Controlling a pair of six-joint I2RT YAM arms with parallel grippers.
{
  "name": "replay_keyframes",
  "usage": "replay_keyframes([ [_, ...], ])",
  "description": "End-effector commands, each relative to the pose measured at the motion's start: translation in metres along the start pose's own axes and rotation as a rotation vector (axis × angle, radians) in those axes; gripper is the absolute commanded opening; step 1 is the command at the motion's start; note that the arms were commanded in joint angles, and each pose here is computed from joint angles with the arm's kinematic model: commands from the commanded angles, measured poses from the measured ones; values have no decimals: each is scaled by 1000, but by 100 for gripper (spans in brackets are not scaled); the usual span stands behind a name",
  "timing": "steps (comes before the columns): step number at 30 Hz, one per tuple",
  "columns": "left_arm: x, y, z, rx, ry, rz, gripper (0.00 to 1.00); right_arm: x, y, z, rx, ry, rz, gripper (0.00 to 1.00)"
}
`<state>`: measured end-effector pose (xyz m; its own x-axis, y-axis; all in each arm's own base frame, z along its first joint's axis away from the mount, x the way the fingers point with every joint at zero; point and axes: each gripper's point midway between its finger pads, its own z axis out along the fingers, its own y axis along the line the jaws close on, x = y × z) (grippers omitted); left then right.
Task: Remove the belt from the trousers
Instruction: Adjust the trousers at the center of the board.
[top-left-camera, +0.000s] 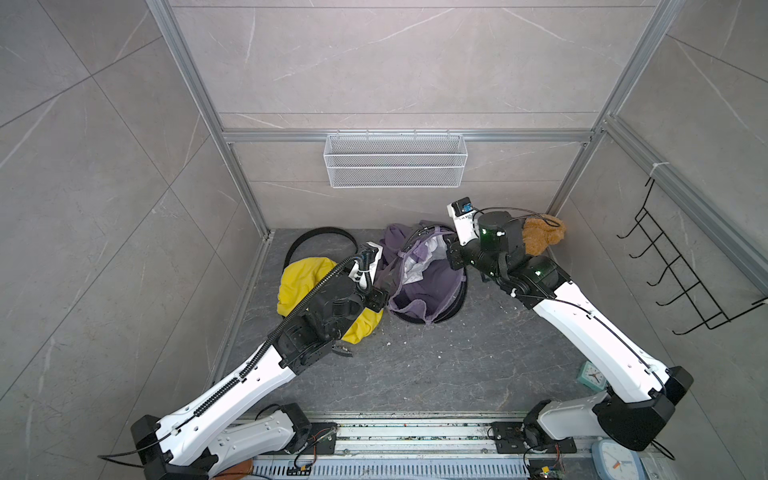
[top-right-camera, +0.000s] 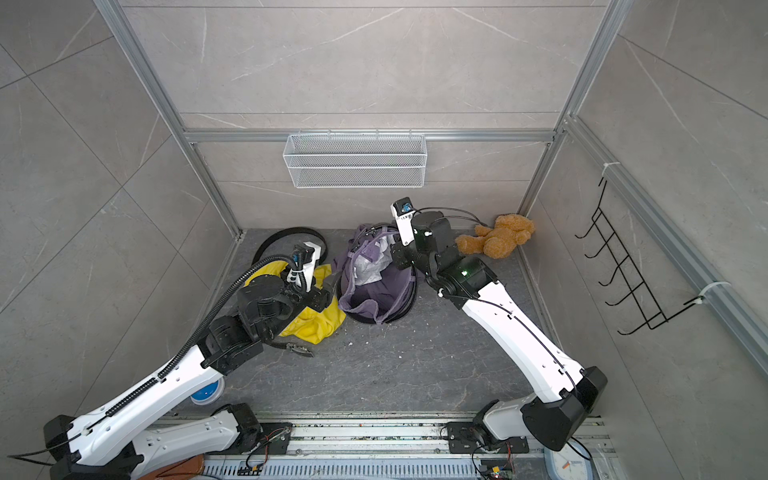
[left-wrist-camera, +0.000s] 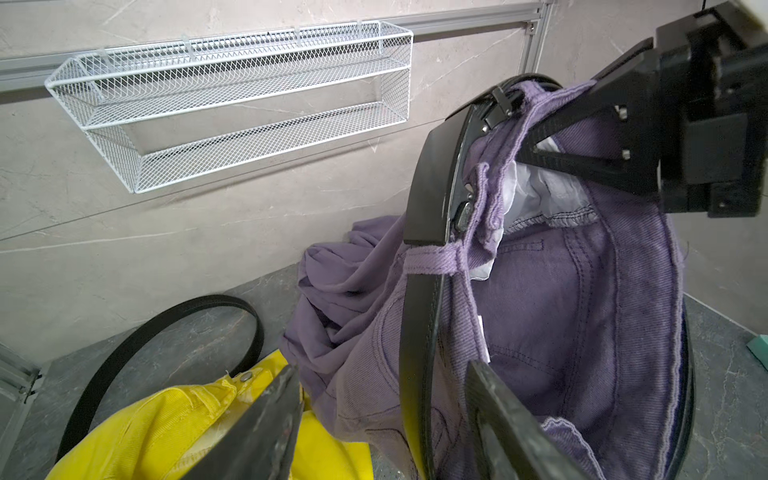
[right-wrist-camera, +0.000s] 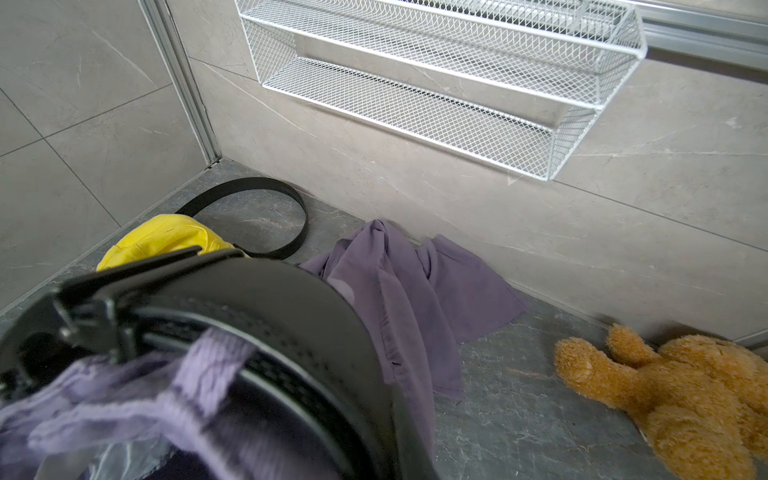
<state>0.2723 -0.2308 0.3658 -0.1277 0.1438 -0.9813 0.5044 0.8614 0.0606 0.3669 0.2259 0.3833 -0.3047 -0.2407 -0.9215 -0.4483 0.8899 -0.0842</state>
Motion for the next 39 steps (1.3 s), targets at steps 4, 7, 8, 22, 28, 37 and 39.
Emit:
replay_keyframes([
  [4,1,-7,12,13,14,-7,65,-52,-4,-36,-16,-176,44,0],
  [7,4,-3,18,-22,27,-1,64,-52,-4,-39,-16,-178,44,0],
  [8,4,-2,19,-34,25,2,63,-52,-4,-41,-18,-179,44,0],
  [22,-13,-11,50,-45,-54,40,48,-23,19,-50,-105,-145,81,0],
  [28,-30,-13,49,-38,-132,69,20,19,36,-52,-168,-70,94,0],
  [37,-18,-41,28,163,-120,239,0,68,42,-71,-233,82,-63,77],
  [39,-15,-45,22,196,-100,267,0,65,44,-82,-265,73,-117,85],
])
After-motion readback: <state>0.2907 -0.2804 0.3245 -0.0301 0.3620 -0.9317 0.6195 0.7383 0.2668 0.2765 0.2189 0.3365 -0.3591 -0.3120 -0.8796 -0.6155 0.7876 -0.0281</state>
